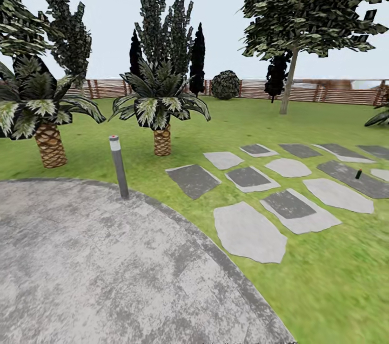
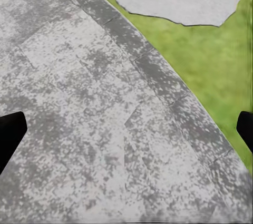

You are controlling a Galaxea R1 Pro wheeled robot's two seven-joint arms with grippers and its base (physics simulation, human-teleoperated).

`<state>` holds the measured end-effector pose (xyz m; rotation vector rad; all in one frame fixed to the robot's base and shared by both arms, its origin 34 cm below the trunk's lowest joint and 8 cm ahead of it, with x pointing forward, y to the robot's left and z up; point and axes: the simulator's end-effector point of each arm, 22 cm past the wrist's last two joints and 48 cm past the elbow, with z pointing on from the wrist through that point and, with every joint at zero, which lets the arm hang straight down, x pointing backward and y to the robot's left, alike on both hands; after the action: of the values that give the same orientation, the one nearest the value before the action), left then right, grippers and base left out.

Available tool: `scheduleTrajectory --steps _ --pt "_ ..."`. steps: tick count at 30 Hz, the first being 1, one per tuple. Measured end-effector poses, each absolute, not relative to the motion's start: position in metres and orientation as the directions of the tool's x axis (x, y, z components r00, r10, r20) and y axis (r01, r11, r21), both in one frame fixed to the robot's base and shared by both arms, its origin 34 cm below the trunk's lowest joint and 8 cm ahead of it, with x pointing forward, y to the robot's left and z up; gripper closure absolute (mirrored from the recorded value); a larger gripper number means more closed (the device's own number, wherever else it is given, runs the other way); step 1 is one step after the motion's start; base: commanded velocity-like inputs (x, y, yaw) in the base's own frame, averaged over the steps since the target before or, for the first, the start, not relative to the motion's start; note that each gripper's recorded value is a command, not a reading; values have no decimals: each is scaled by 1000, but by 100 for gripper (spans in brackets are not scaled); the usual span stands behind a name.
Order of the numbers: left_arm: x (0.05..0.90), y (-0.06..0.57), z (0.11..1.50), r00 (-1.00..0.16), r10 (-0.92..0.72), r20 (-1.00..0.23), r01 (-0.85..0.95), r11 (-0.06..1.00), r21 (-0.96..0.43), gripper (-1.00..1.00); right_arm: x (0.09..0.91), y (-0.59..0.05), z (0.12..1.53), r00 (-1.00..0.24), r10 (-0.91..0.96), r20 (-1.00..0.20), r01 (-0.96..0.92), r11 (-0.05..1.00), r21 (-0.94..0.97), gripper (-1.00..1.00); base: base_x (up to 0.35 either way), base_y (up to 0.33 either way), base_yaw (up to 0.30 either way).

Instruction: Pick up the pesticide atomizer in the garden and spray insectifuge to fully cover both potted plants in the garden.

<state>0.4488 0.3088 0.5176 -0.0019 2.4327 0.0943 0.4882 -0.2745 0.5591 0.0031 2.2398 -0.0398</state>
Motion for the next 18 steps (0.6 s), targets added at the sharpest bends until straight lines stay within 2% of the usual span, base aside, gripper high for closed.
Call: scheduleTrajectory --steps 8,11,18 --pt "447 315 511 -764 21 -645 -34 997 74 -100 486 -275 552 -626 -11 -780 17 999 -28 -100 0 0 -277" --pt "446 327 507 -759 -38 -649 -102 993 61 -100 485 -275 546 -627 -11 -779 17 999 -28 -100 0 0 -276" --pt "446 330 494 -759 -60 -649 -123 991 53 -100 483 -275 531 -632 -11 -775 17 999 -28 -100 0 0 -276"
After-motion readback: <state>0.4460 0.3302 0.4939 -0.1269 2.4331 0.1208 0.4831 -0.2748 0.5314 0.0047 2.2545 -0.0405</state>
